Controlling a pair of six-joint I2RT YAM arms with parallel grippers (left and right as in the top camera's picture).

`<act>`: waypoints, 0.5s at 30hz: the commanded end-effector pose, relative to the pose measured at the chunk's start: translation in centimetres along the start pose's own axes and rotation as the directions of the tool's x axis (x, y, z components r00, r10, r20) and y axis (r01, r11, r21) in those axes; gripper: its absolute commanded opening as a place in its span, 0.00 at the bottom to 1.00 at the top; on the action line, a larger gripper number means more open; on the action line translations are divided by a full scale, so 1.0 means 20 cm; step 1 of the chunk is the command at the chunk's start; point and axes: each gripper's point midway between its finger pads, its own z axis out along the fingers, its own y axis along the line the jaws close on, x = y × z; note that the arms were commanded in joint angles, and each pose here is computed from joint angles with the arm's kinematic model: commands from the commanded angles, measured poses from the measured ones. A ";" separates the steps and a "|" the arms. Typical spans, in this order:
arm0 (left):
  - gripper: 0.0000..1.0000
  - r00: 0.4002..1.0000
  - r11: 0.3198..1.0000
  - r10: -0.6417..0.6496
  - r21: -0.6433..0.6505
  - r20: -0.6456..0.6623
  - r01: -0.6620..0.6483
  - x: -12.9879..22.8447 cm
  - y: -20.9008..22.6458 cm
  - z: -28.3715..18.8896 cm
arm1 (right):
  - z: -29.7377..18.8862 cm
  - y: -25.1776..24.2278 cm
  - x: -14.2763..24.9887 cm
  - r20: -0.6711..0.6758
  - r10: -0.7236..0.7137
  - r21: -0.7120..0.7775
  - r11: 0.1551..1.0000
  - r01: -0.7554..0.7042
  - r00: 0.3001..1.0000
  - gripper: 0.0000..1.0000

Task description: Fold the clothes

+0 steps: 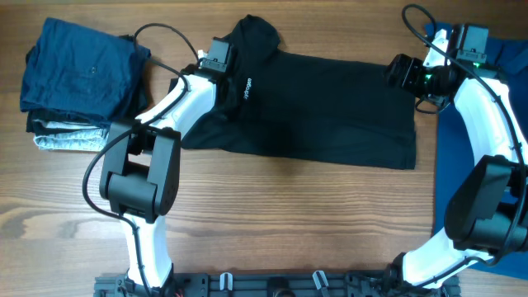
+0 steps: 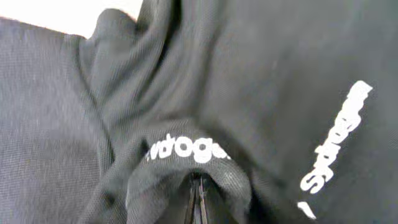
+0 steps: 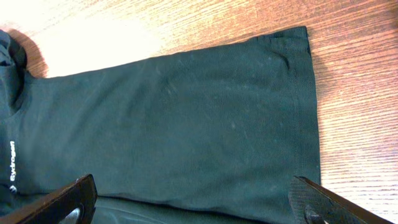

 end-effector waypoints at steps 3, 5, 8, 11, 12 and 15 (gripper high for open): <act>0.06 0.985 0.997 -0.049 0.065 0.165 0.038 -0.22 -0.06 -0.07 | 0.02 0.01 0.01 -0.010 0.008 -0.013 1.000 -0.008 1.000 1.00; 0.09 0.968 0.994 -0.077 0.100 0.237 0.054 -0.32 -0.07 -0.09 | 0.02 0.01 0.01 -0.010 0.007 -0.013 1.000 -0.008 1.000 1.00; 0.15 0.966 0.996 -0.044 0.091 0.256 0.022 -0.39 -0.06 -0.24 | 0.02 0.01 0.01 -0.011 0.008 -0.013 1.000 -0.008 1.000 1.00; 0.37 0.962 0.995 -0.043 0.096 0.268 0.018 -0.40 -0.01 -0.59 | 0.02 0.01 0.01 -0.011 0.008 -0.013 1.000 -0.008 1.000 0.99; 0.38 0.963 0.996 0.010 0.080 0.268 -0.032 -0.38 0.01 -0.65 | 0.02 0.01 0.01 -0.010 0.008 -0.013 1.000 -0.008 1.000 1.00; 0.53 0.944 0.963 0.267 -0.007 0.192 -0.271 -0.29 0.07 -0.62 | 0.02 0.01 0.01 -0.010 0.008 -0.012 1.000 -0.008 1.000 0.99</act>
